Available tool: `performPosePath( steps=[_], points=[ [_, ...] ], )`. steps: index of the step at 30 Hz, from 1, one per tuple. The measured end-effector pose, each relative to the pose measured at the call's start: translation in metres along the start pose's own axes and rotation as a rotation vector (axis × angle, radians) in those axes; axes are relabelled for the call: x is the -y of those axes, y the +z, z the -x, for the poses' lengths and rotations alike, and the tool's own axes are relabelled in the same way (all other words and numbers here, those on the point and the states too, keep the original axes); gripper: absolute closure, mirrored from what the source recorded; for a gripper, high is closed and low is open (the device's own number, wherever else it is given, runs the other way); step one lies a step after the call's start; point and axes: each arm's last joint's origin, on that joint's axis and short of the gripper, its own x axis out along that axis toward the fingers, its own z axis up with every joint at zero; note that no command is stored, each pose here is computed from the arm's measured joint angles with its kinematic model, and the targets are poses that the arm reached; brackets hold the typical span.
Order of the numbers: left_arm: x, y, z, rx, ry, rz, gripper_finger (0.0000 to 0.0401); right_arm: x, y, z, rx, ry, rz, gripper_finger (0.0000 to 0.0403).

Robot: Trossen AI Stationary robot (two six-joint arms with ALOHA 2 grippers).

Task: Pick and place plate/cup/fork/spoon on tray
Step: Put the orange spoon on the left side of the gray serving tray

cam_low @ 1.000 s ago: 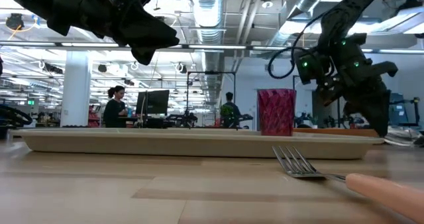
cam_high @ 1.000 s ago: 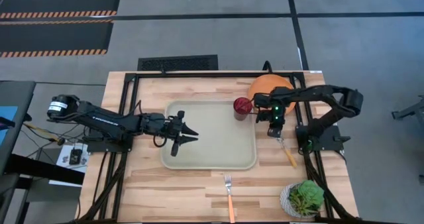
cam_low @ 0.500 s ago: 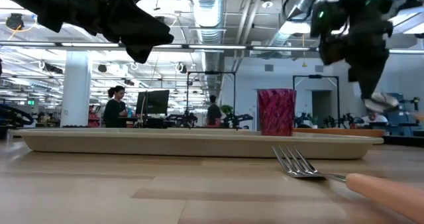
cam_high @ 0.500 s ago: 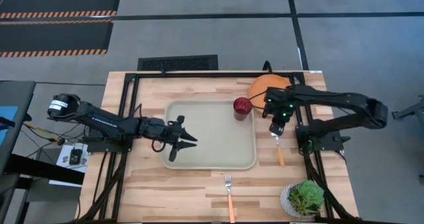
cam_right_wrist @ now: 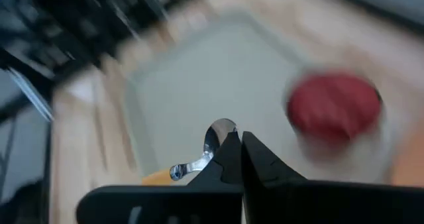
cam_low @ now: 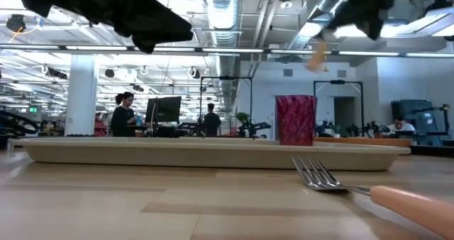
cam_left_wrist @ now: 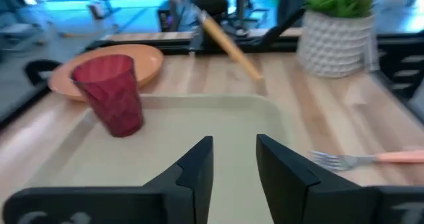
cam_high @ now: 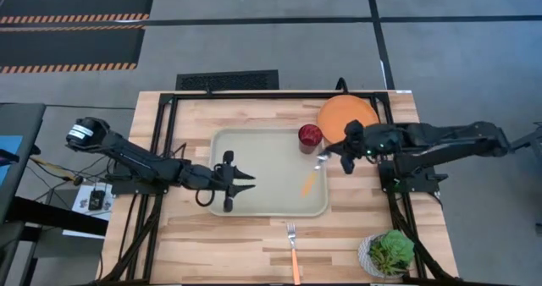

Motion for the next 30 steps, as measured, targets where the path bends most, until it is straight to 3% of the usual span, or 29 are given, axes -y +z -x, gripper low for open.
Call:
performPosePath(
  steps=[8,18,22,30],
  points=[
    [0.02,0.025,-0.015,-0.02,0.177,-0.096,0.023,-0.037,0.001,-0.04,0.196,-0.037,0.156,0.04],
    [0.036,0.032,-0.024,-0.095,0.467,-0.206,0.0153,-0.053,0.003,-0.104,0.368,-0.04,0.149,0.04],
    [0.04,0.029,-0.025,-0.097,0.583,-0.249,0.0141,-0.053,0.005,-0.116,0.42,-0.031,0.121,0.0398],
    [0.038,0.029,-0.023,-0.095,0.687,-0.26,0.0155,-0.058,0.008,-0.122,0.495,-0.002,0.119,0.0398]
  ],
)
